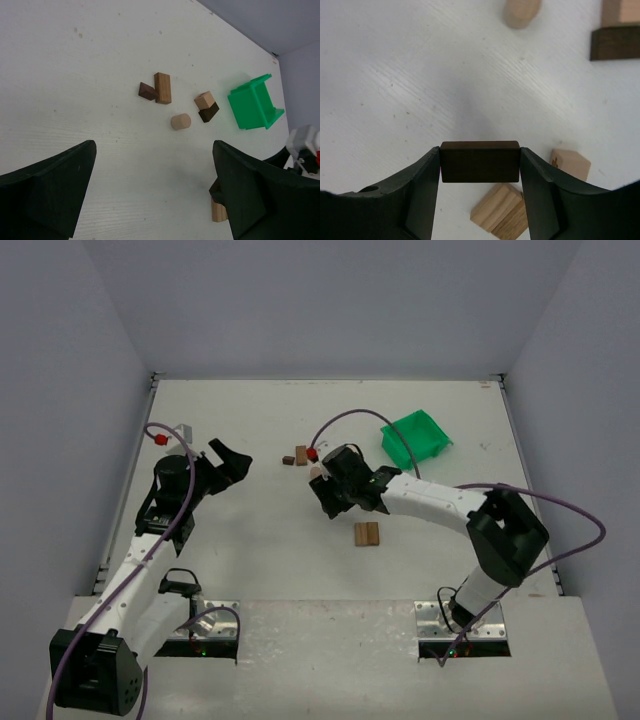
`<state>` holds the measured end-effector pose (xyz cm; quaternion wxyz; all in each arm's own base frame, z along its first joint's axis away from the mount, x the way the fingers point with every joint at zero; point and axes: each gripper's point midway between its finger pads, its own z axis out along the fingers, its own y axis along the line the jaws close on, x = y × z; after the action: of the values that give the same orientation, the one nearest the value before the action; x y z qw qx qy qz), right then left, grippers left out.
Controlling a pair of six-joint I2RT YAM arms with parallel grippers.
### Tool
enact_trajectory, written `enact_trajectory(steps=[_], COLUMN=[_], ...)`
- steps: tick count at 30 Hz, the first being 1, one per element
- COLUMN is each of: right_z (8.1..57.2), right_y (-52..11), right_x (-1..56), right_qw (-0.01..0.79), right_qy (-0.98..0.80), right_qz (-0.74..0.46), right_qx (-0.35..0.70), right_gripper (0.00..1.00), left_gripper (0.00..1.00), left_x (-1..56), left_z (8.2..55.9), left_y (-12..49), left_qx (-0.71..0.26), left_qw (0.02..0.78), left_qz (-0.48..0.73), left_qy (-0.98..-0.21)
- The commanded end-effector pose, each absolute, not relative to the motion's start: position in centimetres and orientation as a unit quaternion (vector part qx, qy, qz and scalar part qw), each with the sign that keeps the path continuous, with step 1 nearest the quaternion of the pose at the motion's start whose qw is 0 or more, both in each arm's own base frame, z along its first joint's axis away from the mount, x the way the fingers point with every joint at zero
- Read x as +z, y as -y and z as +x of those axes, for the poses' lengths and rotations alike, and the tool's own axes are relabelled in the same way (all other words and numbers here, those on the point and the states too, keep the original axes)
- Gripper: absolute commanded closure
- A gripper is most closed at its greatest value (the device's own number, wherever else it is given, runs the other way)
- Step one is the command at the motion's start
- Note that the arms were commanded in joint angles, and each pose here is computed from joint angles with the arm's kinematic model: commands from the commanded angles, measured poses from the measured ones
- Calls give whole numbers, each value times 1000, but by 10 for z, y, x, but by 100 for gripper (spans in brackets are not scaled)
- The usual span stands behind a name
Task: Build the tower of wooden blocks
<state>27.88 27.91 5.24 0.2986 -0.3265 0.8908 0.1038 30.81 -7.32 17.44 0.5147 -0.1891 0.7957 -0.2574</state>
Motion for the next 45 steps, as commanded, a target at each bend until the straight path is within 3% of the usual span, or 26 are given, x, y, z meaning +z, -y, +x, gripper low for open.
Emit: enact_trajectory(steps=[1,15,45], right_z=[279,251,249], right_y=[-240,-193,-206], right_x=[64,45,30], right_qw=[363,359,292], right_qy=[-923,-932,-956], right_qz=[-109,25,13], right_qx=[70,47,13], right_gripper=[64,63,54], left_gripper=[0,0,0], left_x=[195,199,198], left_z=[312,308,310], left_y=[78,77,76], left_qx=[-273,-274,-272], left_qw=[541,547,547], left_qz=[-169,-170,-172], left_qy=[-777,-772,-773])
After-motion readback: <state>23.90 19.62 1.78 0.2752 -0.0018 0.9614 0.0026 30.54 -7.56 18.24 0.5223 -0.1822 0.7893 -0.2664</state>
